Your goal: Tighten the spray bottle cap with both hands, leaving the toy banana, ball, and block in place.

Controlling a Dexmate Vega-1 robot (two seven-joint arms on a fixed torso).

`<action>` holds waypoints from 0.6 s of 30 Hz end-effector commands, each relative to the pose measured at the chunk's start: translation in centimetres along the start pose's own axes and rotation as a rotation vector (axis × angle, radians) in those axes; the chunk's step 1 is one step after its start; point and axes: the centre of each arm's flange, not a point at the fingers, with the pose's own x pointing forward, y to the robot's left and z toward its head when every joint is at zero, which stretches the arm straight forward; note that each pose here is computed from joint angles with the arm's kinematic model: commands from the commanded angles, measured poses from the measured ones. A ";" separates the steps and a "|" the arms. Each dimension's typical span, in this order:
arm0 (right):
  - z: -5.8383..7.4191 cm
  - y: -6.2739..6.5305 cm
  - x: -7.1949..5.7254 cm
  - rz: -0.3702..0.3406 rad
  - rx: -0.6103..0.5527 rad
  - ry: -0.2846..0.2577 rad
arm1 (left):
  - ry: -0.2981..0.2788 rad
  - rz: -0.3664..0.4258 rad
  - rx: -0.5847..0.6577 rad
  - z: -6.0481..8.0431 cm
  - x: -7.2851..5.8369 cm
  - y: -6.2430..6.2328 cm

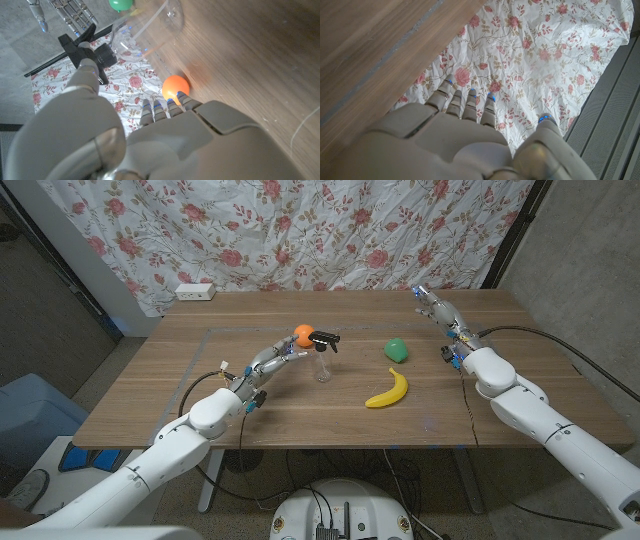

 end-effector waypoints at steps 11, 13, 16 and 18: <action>-0.7 -0.1 1.3 0.002 0.102 0.024 | -0.029 0.058 -0.086 -0.6 -1.2 3.0; -0.8 0.0 1.4 -0.006 0.117 0.020 | -0.023 0.079 -0.091 -0.6 -1.1 3.2; -0.7 0.0 1.5 0.011 0.101 0.032 | -0.048 0.116 -0.130 -0.8 -0.9 3.4; -0.7 0.1 1.6 0.004 0.118 0.041 | -0.056 0.116 -0.133 -0.9 -0.7 3.5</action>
